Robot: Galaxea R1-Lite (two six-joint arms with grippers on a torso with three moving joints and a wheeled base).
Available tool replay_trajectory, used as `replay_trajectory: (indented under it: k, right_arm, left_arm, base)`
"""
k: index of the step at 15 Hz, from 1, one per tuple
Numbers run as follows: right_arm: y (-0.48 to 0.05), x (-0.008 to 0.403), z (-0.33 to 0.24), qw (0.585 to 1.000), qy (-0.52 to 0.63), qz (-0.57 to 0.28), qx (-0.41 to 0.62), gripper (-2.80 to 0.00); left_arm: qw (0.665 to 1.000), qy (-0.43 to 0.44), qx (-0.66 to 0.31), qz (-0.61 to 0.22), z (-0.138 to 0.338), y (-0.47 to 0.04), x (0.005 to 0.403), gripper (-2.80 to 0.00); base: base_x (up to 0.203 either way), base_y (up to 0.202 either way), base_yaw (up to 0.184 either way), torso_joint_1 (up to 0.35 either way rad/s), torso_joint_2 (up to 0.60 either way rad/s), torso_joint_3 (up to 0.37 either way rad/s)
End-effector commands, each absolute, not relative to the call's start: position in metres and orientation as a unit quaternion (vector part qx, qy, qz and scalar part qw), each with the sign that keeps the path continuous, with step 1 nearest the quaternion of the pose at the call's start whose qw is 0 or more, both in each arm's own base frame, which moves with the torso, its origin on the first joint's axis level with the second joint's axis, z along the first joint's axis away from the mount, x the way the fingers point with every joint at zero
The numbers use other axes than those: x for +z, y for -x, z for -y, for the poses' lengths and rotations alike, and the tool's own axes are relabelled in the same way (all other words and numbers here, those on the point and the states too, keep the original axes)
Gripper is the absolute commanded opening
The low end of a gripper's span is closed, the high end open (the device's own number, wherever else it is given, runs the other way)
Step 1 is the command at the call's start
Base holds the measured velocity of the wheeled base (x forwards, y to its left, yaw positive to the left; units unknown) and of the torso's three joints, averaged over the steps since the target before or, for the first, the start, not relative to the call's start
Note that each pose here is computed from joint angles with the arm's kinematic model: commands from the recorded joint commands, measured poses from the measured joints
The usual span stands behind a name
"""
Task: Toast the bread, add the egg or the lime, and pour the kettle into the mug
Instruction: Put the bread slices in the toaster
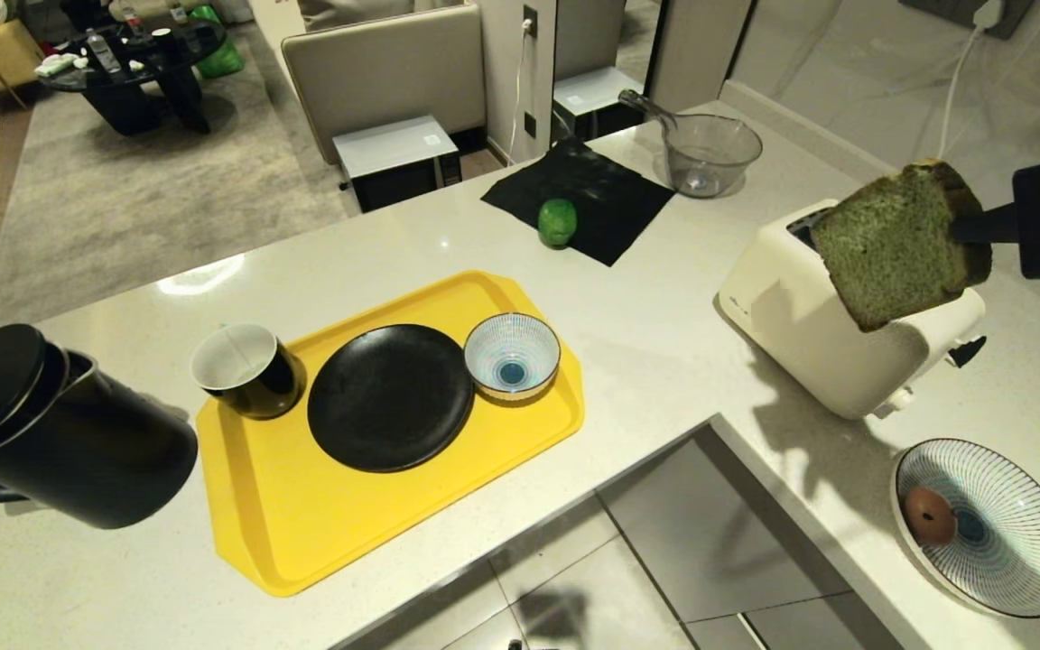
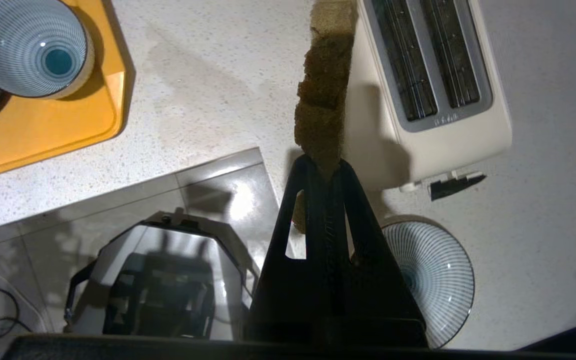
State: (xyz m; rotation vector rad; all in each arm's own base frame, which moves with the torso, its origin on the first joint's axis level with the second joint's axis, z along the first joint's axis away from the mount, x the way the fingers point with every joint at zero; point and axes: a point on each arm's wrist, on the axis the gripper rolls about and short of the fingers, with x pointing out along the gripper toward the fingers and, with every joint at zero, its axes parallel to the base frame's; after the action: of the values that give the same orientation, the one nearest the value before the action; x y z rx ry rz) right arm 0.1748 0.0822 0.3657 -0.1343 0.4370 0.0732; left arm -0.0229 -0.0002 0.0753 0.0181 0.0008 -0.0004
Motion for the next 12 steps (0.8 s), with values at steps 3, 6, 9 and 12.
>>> replay_trajectory:
  k: [3,6,9,12]
  right_arm:
    - [-0.187,0.371,-0.067,0.974,0.105,-0.197,0.047,-2.80]
    - [-0.200,0.376,-0.051,0.973,0.135,-0.178,0.054,-2.80]
    - [-0.215,0.382,-0.042,0.972,0.155,-0.167,0.055,-2.80]
    - [-0.229,0.385,-0.035,0.972,0.162,-0.166,0.044,-2.80]
  left_arm:
    - [1.000,-0.009,0.000,0.000,0.000,0.023,0.075,-2.80]
    - [1.000,-0.009,0.000,0.000,0.000,0.023,0.075,-2.80]
    - [1.000,-0.010,0.000,0.001,0.000,0.023,0.075,-2.80]
    - [1.000,-0.009,0.000,0.000,0.000,0.023,0.075,-2.80]
  base:
    - [0.000,0.000,0.000,0.000,0.00,0.000]
    - [0.000,0.000,0.000,0.000,0.00,0.000]
    - [0.000,0.000,0.000,0.000,0.00,0.000]
    - [0.000,0.000,0.000,0.000,0.00,0.000]
